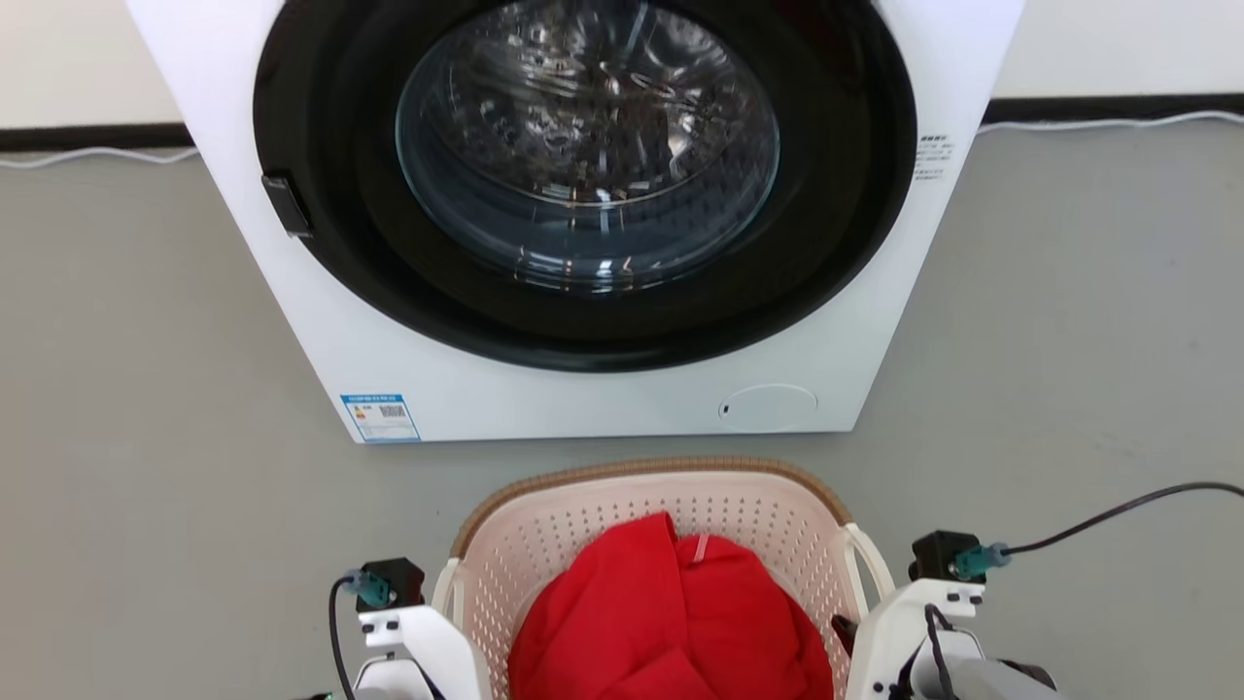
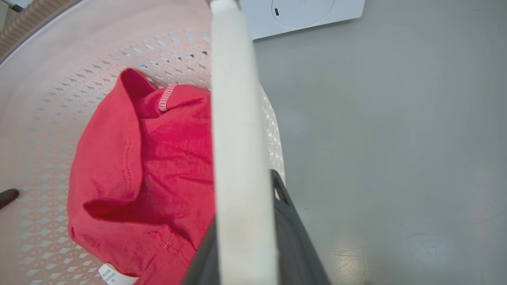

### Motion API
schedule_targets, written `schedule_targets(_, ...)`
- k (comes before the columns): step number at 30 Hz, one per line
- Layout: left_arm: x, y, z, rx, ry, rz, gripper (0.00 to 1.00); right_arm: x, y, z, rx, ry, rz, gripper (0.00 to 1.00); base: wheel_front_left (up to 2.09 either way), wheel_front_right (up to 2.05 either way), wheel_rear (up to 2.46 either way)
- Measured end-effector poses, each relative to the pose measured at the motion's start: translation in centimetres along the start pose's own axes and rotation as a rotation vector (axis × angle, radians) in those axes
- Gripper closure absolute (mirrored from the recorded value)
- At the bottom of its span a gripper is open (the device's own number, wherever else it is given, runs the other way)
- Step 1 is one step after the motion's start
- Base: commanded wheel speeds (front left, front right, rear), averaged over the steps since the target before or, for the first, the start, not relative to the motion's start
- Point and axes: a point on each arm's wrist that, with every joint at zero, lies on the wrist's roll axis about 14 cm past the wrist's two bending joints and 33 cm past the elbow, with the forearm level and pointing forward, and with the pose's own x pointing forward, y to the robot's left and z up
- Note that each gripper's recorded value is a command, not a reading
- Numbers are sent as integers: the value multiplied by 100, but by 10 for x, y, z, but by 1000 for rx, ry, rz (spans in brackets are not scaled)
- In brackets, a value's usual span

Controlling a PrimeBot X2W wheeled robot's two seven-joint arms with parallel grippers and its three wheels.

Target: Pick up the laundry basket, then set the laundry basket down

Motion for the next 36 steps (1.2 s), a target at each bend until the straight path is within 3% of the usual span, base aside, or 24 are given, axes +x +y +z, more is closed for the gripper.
schedule_targets(14, -11, -2, -20, -6, 62, 11, 100, -13, -2, -22, 36, 31, -11, 100, 0, 0, 0)
schedule_targets(36, -14, -5, -20, 3, 66, 22, 100, -15, -2, -24, 21, 47, -18, 100, 0, 0, 0)
